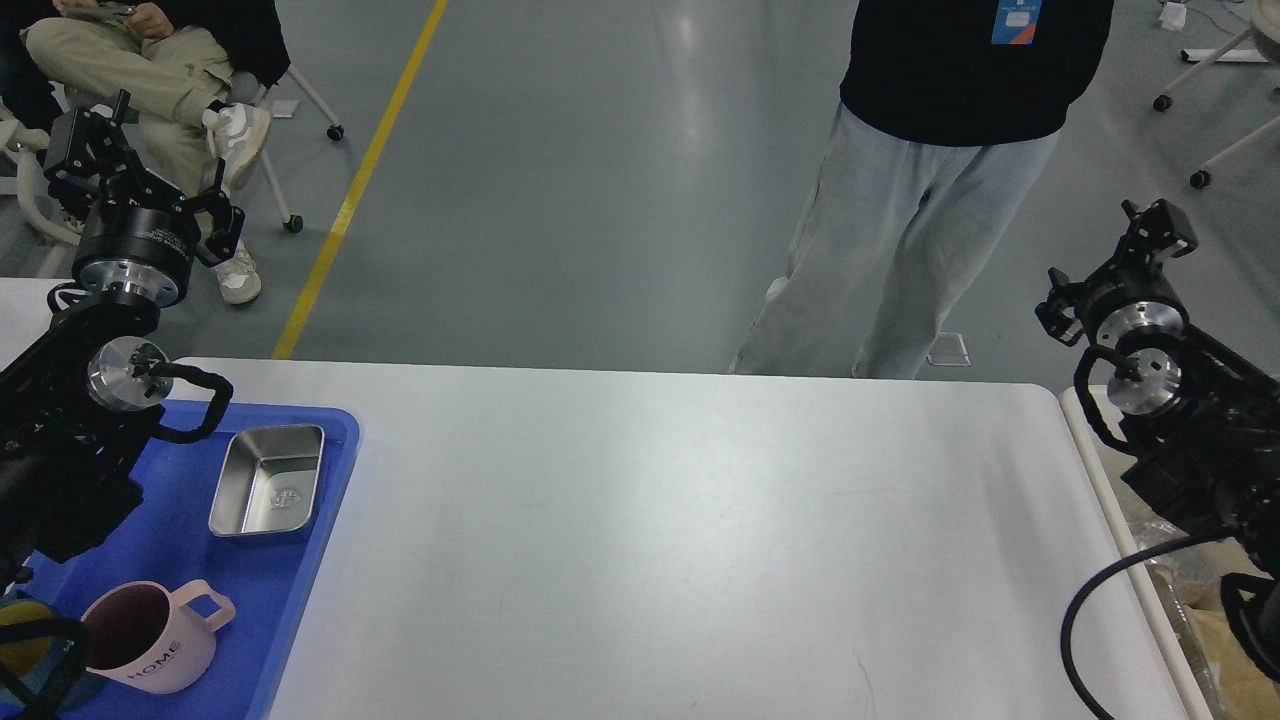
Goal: Tidy desktop
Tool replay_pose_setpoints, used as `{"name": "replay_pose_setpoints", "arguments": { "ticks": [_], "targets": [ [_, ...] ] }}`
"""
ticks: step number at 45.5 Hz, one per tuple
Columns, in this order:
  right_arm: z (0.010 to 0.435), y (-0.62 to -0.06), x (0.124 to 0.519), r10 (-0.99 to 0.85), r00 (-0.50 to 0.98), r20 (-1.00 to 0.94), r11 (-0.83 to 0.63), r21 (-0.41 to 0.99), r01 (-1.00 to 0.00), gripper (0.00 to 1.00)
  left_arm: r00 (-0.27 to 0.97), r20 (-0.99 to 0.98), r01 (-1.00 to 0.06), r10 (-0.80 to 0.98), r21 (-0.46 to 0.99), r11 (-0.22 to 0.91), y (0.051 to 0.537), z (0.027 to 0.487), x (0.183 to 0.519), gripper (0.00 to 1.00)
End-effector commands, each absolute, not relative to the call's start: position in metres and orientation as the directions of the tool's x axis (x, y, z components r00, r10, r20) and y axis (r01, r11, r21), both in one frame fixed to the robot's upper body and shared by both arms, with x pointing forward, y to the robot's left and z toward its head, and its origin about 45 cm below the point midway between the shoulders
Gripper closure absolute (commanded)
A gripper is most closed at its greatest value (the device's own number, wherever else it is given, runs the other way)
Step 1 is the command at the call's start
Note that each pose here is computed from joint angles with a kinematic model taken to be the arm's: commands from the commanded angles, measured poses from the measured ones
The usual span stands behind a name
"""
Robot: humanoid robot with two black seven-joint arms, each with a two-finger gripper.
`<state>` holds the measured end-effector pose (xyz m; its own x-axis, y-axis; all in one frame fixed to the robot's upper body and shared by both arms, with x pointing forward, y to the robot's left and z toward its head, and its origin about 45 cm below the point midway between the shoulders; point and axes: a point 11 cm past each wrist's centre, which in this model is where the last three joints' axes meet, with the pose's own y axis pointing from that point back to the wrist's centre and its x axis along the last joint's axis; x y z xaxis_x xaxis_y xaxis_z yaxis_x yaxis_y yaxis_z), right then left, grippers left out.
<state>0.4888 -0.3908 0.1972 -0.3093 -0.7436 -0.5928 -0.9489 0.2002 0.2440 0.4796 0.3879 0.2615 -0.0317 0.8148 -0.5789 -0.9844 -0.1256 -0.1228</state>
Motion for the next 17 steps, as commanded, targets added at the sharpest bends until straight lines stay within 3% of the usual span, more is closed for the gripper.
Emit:
{"name": "replay_pose_setpoints", "arguments": {
  "ticks": [1, 9, 17],
  "targets": [
    [0.192, -0.345, 0.498, -0.633, -0.273, -0.725, 0.112, 0.262, -0.958, 0.0, -0.017, -0.658, -0.989, 0.752, -0.101, -0.111, 0.386, 0.258, 0.48, 0.04],
    [0.181, -0.295, 0.501, -0.568, -0.245, -0.786, 0.035, 0.275, -0.961, 0.0, 0.015, -0.743, -0.997, 0.669, -0.062, -0.047, 0.363, 0.25, 0.484, 0.04],
    [0.181, -0.292, 0.501, -0.577, -0.236, -0.782, 0.036, 0.265, -0.964, 0.0, 0.009, -0.79, -0.999, 0.613, -0.027, -0.02, 0.358, 0.245, 0.484, 0.04]
  ]
}}
